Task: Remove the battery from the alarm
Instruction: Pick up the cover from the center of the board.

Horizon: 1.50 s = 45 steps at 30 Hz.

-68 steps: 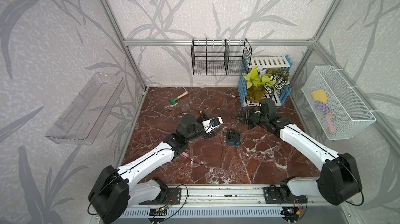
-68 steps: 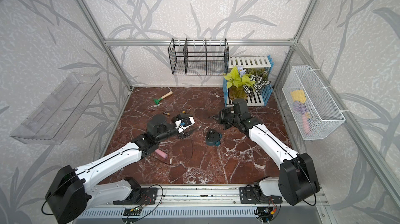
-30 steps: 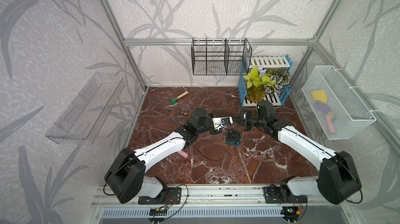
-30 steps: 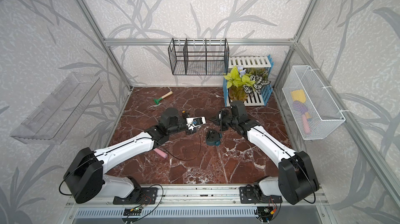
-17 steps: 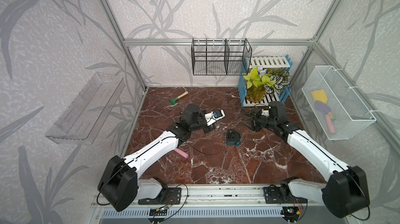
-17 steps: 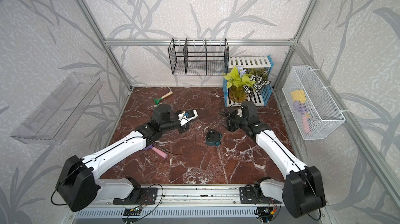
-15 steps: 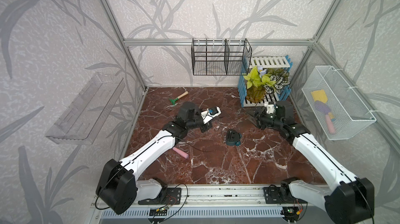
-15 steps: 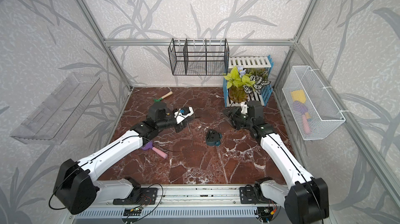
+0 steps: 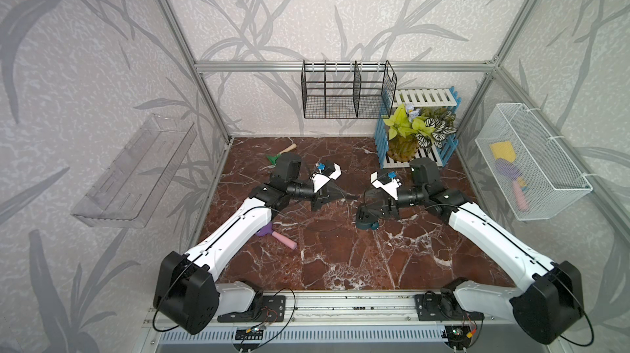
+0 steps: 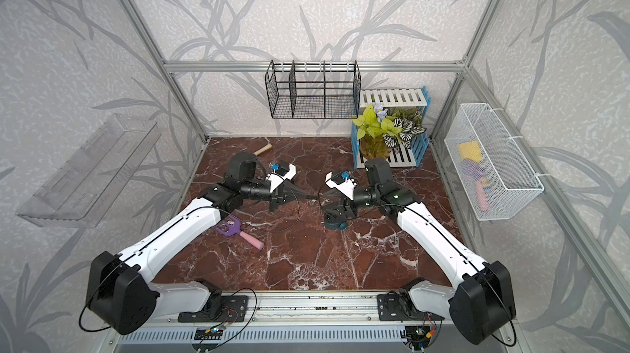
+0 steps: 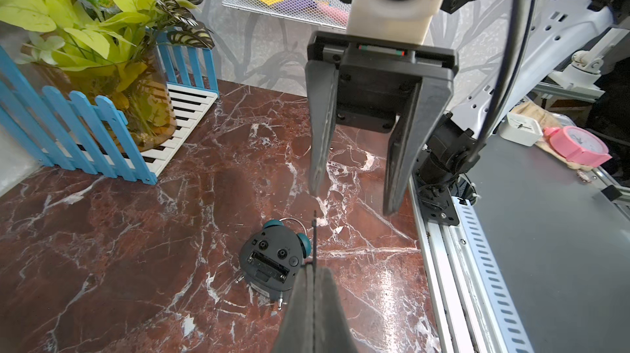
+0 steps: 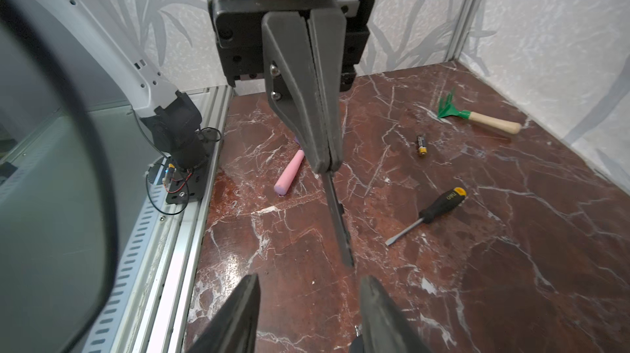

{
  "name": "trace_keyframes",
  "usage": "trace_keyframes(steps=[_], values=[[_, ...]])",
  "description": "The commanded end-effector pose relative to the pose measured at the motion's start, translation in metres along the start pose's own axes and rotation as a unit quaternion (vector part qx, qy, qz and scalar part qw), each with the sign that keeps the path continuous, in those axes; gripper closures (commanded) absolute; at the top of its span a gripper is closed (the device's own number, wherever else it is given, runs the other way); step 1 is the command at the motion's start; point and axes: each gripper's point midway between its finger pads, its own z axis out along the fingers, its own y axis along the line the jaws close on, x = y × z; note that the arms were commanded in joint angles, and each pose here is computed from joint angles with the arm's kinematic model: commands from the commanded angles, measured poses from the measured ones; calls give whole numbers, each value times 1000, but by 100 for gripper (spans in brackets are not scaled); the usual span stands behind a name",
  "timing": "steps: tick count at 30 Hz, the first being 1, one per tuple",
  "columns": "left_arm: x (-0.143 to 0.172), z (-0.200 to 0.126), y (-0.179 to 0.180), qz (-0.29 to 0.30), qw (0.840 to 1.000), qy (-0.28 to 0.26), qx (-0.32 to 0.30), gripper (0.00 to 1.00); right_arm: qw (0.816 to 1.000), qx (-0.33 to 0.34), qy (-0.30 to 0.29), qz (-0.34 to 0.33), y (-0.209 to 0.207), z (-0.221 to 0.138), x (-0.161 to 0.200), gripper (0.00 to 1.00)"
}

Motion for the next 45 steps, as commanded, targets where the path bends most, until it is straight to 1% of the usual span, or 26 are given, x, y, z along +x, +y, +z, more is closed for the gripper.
trace_keyframes(steps=[1,4,7,15,19,21,24,28,29,31,35,37,38,39,41,42,43,44,45], values=[[-10,0,-8,-7,1000,-12,25,100,999,-13,25,-46,5,3,-4,54],[-9,0,-9,-10,999,-12,28,100,999,-16,24,-43,5,6,-6,61],[-9,0,-10,-11,999,-15,30,100,999,-16,30,-33,3,11,-4,65],[-11,0,-13,-11,999,-21,37,100,999,3,54,-3,-9,20,3,68],[-11,0,-15,-12,999,-23,42,100,998,13,59,5,-13,21,7,67],[-10,0,-15,-14,999,-23,46,100,998,26,60,12,-18,22,8,60],[-8,2,-15,-19,998,-22,50,100,998,31,54,12,-20,22,6,56],[-8,3,-15,-21,998,-24,54,100,998,32,51,7,-21,22,4,56],[-8,3,-15,-23,998,-24,55,100,998,30,51,8,-20,22,4,58],[-8,3,-14,-23,998,-24,54,100,999,19,48,6,-17,23,3,64],[-9,4,-11,-26,998,-25,48,100,999,4,44,-2,-11,22,1,81],[-11,4,-9,-27,998,-27,42,100,999,-5,41,-5,-5,21,1,86],[-13,3,-6,-30,999,-30,34,95,999,-8,38,-5,-3,20,0,88],[-16,3,-3,-34,998,-35,27,88,999,-12,32,-4,0,18,-3,89],[-26,-1,5,-37,998,-54,7,69,1000,-14,20,13,2,16,-8,91],[-37,-7,13,-40,996,-76,-14,57,999,-15,8,31,2,14,-11,92],[-43,-12,18,-55,993,-97,-29,53,998,-13,-7,54,0,12,-16,94],[-61,-22,22,-45,988,-139,-49,49,996,-13,-25,83,-1,10,-19,95],[-68,-31,26,-66,980,-176,-65,44,992,-14,-39,117,-2,8,-21,95]])
